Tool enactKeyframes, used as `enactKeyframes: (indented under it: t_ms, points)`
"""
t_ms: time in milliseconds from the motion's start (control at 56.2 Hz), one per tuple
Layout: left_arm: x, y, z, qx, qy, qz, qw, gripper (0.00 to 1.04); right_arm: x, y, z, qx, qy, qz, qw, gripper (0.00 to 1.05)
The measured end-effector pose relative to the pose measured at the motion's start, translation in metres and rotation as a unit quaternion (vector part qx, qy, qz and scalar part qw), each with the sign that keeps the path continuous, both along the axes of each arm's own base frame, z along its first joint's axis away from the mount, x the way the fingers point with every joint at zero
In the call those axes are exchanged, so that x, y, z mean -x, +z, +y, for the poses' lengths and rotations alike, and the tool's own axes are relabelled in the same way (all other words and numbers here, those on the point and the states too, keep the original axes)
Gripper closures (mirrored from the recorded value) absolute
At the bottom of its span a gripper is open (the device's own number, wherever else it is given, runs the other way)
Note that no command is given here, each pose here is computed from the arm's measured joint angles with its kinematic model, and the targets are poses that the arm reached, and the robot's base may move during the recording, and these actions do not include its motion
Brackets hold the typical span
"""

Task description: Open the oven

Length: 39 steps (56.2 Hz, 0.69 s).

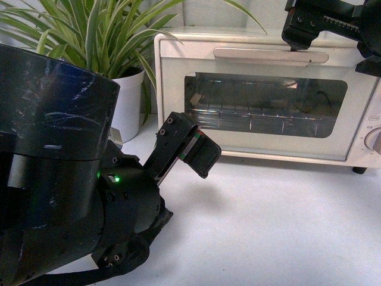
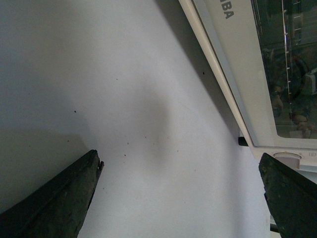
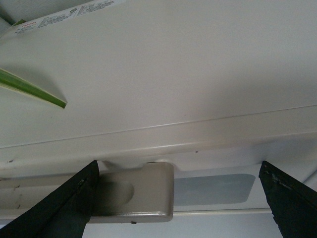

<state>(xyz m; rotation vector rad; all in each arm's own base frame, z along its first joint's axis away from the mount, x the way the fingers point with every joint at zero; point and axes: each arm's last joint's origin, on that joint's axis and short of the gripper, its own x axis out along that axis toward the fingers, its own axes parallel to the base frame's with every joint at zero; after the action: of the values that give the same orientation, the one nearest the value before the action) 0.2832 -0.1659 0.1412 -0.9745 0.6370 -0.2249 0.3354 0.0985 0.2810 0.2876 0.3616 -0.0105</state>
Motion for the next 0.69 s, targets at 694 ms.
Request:
enactKeyframes:
  t_ms: [694]
  points:
    - [0.000, 0.000, 0.005, 0.005, 0.005, 0.004, 1.000, 0.07, 0.023, -0.015, -0.003, 0.017, 0.046, 0.011, 0.999, 0.09]
